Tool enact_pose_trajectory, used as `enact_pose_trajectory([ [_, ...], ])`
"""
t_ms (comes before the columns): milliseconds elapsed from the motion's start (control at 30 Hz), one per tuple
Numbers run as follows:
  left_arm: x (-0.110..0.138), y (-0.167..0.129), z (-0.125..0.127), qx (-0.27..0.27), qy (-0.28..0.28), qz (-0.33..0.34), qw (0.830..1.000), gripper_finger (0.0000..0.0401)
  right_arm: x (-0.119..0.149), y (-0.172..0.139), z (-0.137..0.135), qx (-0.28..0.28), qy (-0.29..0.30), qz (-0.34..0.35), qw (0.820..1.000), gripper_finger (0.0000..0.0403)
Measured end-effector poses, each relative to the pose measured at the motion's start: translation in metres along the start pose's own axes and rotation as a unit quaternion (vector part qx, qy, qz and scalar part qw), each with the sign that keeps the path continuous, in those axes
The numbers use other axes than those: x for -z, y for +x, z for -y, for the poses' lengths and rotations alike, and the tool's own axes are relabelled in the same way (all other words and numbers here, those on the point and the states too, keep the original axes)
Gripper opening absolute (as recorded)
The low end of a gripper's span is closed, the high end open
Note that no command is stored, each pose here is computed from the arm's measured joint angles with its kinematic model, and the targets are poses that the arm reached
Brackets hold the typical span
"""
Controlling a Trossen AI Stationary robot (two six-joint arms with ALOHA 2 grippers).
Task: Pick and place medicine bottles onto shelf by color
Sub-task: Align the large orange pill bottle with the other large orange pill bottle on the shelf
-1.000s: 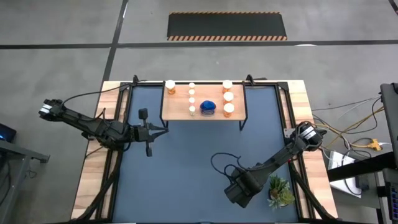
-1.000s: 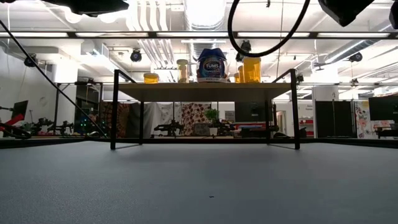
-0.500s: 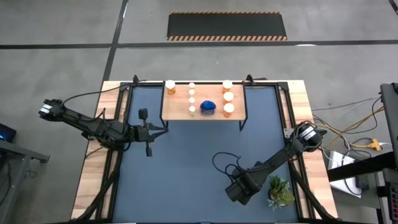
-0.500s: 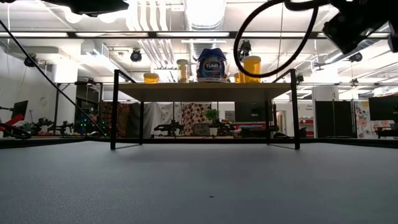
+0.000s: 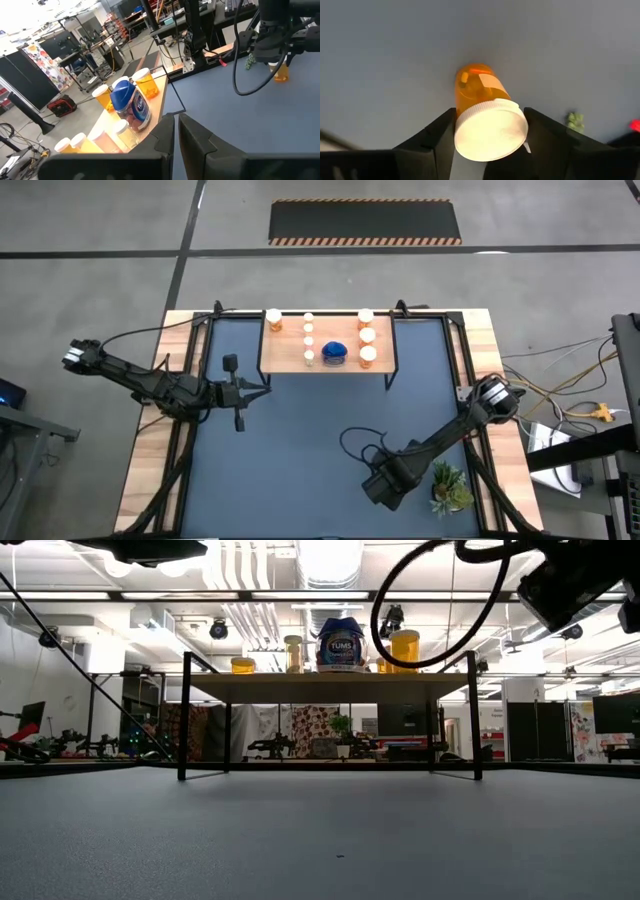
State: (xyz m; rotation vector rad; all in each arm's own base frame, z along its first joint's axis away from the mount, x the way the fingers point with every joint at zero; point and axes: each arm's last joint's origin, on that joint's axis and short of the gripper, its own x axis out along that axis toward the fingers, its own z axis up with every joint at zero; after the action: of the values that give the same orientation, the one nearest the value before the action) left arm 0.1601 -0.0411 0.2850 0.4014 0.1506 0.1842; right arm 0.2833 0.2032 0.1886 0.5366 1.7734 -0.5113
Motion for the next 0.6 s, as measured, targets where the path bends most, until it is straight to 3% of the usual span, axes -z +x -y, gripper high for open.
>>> enact_pose_trajectory([
  [133,0.0,0.0,0.0,0.0,-0.013,0.0,1.0,0.0008,-0.002,-0.01,-0.002,-0.029,-0.028,0.026,0.999,0.0201],
  [333,0.0,0.0,0.0,0.0,-0.043,0.002,0.999,0.0008,-0.032,-0.034,-0.006,-0.062,-0.104,0.146,0.982,0.02],
  [467,-0.001,0.0,0.0,0.004,-0.088,0.004,0.996,0.0008,-0.06,-0.046,-0.005,-0.062,-0.186,0.235,0.952,0.0197],
  [600,0.001,0.001,0.005,0.052,-0.14,0.004,0.989,0.0008,-0.088,-0.057,-0.002,-0.033,-0.265,0.329,0.906,0.0199],
])
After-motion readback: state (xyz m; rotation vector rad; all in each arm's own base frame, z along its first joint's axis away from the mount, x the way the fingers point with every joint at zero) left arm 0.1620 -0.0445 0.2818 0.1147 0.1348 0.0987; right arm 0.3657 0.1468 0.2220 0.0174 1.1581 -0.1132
